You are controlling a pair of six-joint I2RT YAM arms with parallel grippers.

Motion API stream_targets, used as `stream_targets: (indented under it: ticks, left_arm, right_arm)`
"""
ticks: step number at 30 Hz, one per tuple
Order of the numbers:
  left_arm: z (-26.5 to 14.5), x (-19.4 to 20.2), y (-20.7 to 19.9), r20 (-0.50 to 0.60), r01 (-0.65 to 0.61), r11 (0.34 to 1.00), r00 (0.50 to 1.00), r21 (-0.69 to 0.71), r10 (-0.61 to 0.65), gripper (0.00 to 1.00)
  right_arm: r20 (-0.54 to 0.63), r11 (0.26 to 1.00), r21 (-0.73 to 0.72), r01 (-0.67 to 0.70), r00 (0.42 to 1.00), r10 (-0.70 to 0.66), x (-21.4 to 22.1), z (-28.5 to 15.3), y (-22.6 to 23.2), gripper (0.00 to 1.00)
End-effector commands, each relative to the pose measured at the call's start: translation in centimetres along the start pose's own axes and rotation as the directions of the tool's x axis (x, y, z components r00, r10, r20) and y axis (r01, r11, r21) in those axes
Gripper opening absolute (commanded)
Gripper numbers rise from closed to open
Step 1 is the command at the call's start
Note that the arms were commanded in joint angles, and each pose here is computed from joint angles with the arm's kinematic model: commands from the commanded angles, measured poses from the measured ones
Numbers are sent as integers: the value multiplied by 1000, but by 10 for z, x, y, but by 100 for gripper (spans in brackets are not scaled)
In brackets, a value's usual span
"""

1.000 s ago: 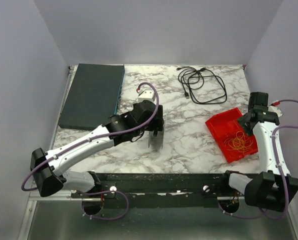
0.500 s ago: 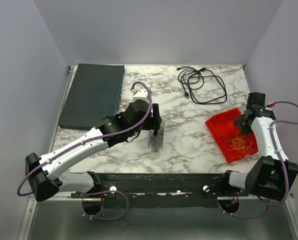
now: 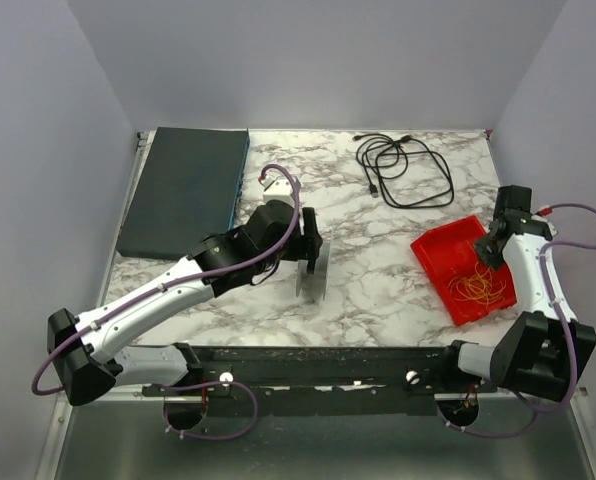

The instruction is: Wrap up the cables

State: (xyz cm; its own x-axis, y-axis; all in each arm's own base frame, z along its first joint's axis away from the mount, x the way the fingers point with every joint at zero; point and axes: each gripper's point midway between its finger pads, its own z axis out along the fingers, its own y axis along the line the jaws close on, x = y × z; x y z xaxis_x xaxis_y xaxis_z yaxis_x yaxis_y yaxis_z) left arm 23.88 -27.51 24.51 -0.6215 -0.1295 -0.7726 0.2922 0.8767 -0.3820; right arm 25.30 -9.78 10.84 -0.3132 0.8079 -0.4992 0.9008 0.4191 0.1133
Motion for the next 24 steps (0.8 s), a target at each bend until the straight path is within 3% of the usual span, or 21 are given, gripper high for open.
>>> stream_targets:
  ticks: [1, 8, 15, 24]
  left_arm:
    - [-9, -10, -5, 32, 15, 999, 999, 40, -16, 67]
    - [-14, -21, -7, 61, 15, 999, 998, 45, -18, 67]
    - [-23, -38, -14, 81, 8, 999, 997, 52, -12, 68]
    - [-40, -63, -17, 118, 2, 999, 993, 38, -6, 68]
  right_arm:
    - [107, 997, -73, 10, 994, -2, -38, -38, 12, 1]
    - [171, 955, -292, 49, 985, 1, -84, -117, 53, 1]
    - [206, 859, -505, 87, 978, 22, -111, -189, 89, 1]
    - [162, 622, -767, 156, 986, -48, -106, -268, 146, 1]
